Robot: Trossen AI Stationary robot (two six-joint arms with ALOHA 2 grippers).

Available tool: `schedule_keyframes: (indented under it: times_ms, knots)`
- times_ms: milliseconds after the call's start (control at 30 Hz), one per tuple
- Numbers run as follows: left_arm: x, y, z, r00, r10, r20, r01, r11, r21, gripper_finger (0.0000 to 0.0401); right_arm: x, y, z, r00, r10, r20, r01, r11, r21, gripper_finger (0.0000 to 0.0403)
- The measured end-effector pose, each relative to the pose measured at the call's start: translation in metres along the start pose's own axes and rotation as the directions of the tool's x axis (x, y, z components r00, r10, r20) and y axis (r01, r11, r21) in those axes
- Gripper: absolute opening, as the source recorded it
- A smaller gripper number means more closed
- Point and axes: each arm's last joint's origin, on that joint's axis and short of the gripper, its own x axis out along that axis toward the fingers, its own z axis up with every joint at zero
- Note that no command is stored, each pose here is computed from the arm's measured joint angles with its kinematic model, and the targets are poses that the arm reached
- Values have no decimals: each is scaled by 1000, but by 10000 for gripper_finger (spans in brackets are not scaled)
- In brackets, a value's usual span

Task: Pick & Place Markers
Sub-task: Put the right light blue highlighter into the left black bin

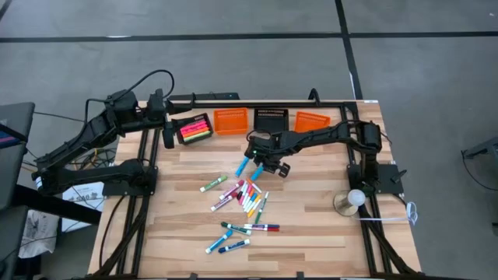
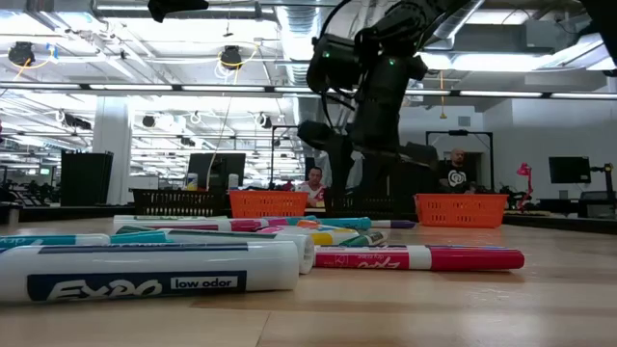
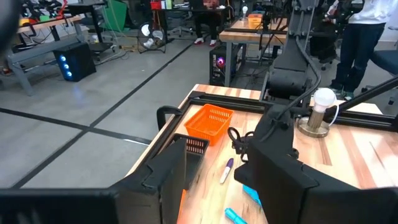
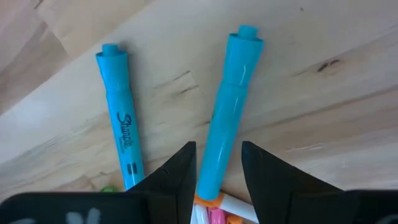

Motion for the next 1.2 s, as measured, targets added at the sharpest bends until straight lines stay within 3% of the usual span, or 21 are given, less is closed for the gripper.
schedule_keyframes:
  times_ms: [433, 767, 867, 1033, 1200]
  knots:
    - [0, 0, 0, 1000, 0, 1, 0, 1000, 3, 172, 33, -4, 4, 996, -95, -4, 95, 995, 12, 118]
    - [0, 0, 0, 1000, 0, 1, 0, 1000, 3, 172, 34, -5, 4, 993, -113, 21, 113, 994, 4, 116]
    - [0, 0, 0, 1000, 0, 1, 0, 1000, 3, 172, 35, -6, 5, 993, -112, 50, 112, 994, 2, 101]
    - [0, 0, 0, 1000, 0, 1, 0, 1000, 3, 172, 35, -6, 7, 991, -110, 73, 113, 993, -38, 44]
    - [0, 0, 0, 1000, 0, 1, 0, 1000, 3, 172, 34, -6, 8, 990, -103, 98, 109, 992, -68, 43]
